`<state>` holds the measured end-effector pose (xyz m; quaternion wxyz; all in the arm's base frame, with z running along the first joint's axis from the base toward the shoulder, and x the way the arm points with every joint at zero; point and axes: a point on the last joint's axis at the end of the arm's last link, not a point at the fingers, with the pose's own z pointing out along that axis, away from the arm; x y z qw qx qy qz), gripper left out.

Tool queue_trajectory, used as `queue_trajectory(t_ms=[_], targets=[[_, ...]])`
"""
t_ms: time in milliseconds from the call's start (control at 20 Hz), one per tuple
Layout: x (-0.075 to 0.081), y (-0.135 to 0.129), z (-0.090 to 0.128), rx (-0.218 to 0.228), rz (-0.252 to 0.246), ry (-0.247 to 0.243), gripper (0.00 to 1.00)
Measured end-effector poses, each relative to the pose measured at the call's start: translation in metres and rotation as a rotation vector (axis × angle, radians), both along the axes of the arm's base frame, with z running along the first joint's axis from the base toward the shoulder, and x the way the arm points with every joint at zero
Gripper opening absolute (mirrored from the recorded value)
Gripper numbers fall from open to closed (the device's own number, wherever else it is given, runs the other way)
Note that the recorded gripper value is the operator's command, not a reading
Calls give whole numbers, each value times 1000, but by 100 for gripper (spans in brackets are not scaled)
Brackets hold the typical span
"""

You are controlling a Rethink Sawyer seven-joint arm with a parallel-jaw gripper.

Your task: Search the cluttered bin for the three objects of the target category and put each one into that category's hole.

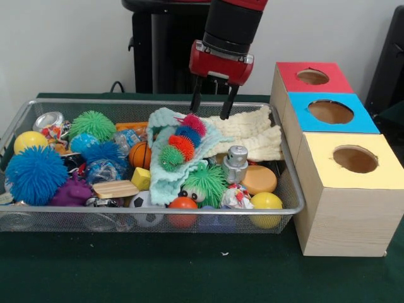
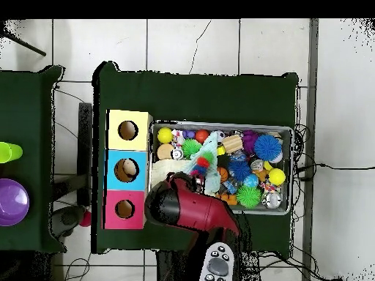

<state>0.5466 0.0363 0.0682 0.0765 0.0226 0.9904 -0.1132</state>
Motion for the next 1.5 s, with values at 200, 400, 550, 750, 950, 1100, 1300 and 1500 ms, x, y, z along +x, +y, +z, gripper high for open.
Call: queue_trajectory(t_ms=[200, 400, 550, 750, 950, 1100, 1300, 1500], targets=[[-5, 15, 6, 0, 18, 28, 100], [-6, 25, 14, 5, 29, 40, 100], [-5, 26, 18, 8, 27, 43, 100], [-4, 10, 13, 8, 1, 38, 100], [-2, -13, 1, -4, -28, 16, 100], [-1, -23, -7, -13, -37, -2, 100], [-2, -33, -19, -25, -43, -21, 100], [-3, -38, -27, -21, -50, -23, 100]])
